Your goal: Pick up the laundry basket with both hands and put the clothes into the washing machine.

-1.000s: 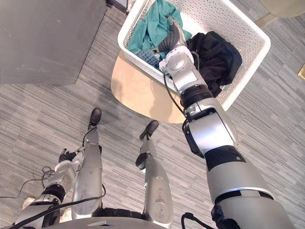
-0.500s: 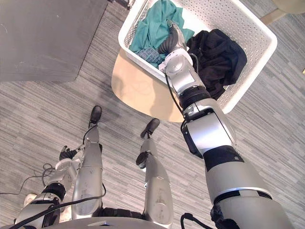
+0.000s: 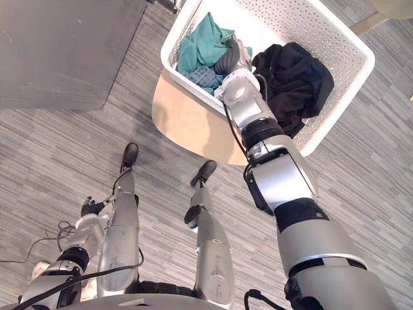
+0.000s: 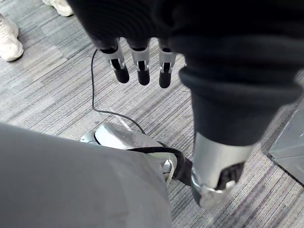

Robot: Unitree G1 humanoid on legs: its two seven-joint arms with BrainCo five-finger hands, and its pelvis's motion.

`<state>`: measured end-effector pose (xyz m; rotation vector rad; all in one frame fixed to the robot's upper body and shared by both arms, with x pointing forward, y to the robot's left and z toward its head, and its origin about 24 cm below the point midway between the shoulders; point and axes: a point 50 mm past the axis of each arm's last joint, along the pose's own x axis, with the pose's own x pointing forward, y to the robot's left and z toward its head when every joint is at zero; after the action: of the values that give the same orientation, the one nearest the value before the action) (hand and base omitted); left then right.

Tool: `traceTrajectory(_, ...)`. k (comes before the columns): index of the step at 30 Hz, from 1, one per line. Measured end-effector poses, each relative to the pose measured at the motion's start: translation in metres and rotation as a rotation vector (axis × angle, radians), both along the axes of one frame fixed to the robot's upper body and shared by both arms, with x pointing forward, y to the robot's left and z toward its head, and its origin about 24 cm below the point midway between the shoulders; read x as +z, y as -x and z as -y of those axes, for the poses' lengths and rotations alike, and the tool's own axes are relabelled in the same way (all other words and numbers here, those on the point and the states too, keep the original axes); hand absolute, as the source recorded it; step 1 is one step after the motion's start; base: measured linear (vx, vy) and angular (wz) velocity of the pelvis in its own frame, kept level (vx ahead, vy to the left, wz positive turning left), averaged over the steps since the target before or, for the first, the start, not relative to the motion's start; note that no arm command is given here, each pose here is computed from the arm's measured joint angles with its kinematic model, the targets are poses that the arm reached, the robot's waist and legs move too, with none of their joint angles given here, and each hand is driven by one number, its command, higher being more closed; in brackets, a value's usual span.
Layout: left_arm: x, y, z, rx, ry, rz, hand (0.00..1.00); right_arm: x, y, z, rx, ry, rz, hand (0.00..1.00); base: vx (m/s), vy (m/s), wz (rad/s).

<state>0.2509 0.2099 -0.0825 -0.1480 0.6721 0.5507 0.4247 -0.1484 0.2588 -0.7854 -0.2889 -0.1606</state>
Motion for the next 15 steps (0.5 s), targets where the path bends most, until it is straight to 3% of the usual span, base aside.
traceTrajectory(7,0.001,-0.002,0.002,0.001,0.010,0.005,0.00,-0.003,0.000,0.004,-0.005,-0.054,-0.010,1.00,0.00,0.000,0.00)
traceTrajectory(12,-0.002,0.000,0.004,0.004,0.022,-0.006,0.00,-0.016,0.000,0.016,-0.014,-0.258,-0.050,1.00,0.00,0.006,0.00)
traceTrajectory(15,-0.003,0.001,0.006,0.003,0.030,-0.014,0.00,-0.023,0.000,0.024,-0.024,-0.472,-0.060,1.00,-0.01,0.046,-0.09)
